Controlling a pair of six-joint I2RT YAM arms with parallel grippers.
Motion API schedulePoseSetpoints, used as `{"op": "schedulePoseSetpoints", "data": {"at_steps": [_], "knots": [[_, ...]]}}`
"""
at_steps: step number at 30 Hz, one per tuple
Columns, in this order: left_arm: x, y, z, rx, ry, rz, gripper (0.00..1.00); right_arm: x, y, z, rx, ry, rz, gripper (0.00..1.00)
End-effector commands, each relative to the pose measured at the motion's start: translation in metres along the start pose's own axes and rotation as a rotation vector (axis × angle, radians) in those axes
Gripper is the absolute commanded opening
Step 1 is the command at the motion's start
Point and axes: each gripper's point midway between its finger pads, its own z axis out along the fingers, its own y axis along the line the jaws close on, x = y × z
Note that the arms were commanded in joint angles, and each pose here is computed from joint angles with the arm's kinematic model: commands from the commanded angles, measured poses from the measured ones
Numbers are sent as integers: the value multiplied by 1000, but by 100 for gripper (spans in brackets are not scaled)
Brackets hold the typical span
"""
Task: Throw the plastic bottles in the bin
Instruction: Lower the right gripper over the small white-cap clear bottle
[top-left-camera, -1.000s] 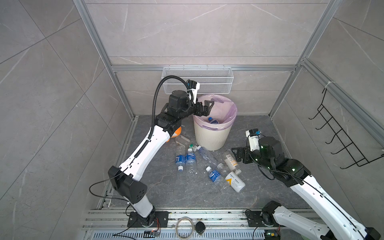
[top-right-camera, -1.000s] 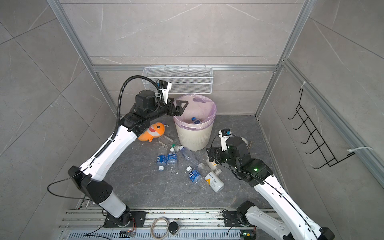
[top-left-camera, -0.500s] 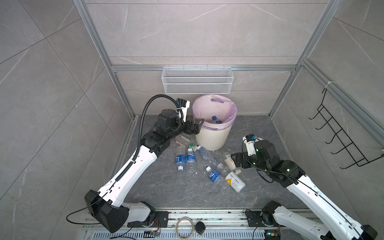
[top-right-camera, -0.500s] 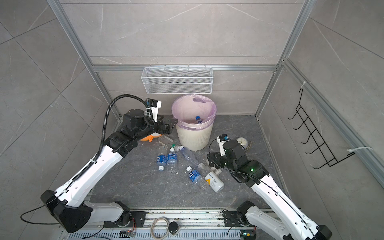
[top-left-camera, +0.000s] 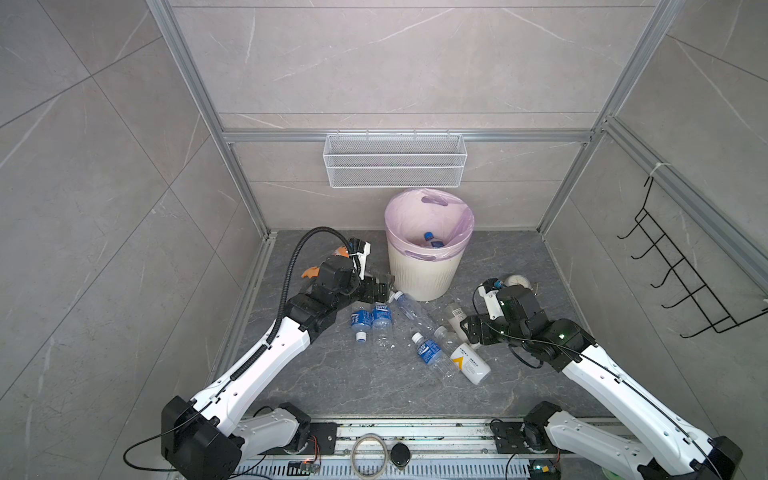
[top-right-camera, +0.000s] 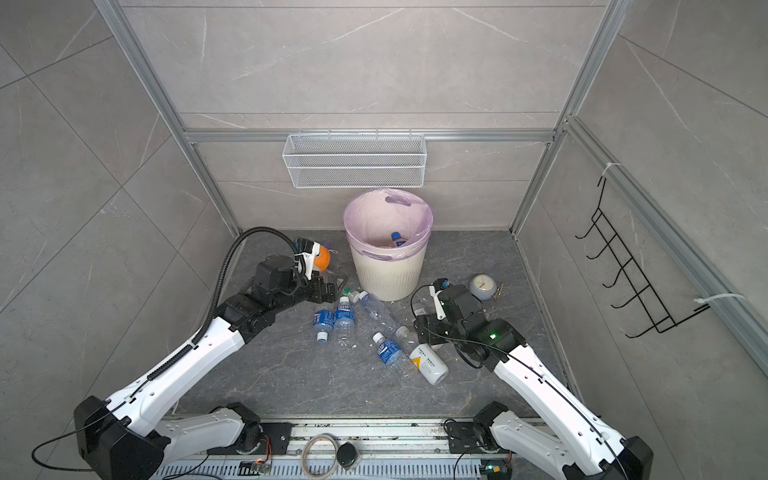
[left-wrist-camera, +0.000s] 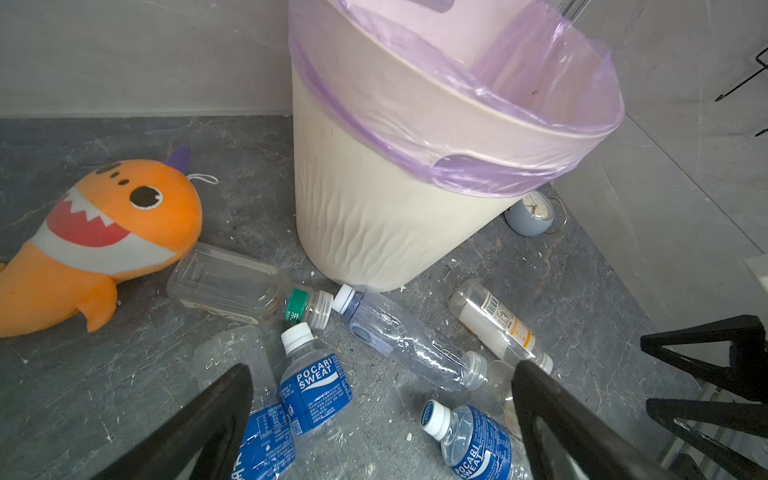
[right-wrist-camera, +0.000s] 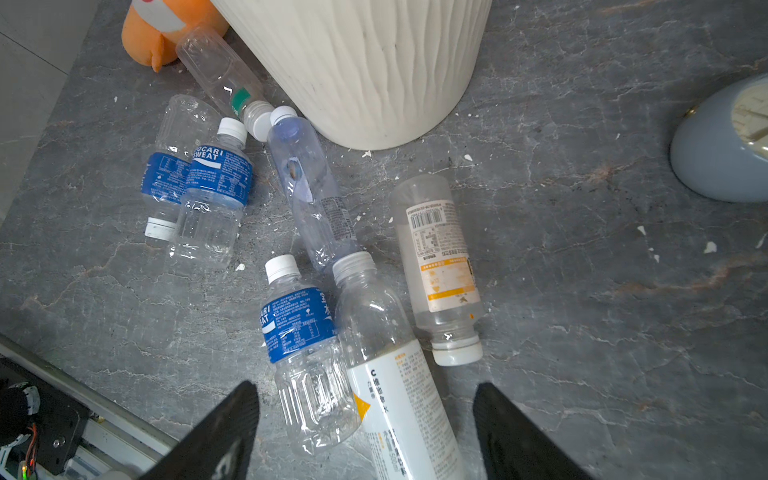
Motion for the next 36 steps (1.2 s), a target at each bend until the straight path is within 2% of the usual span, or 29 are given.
{"op": "schedulePoseSetpoints", "data": {"at_steps": [1, 18, 36], "knots": [[-11, -2, -3, 7, -55, -15, 100, 15, -1, 5, -4, 45, 26, 83], [54, 18, 10, -19, 61, -88, 99, 62, -9, 49, 38, 223, 22, 75], [92, 19, 7, -6, 124, -111, 100, 81, -12, 69, 109, 308, -10, 69]]}}
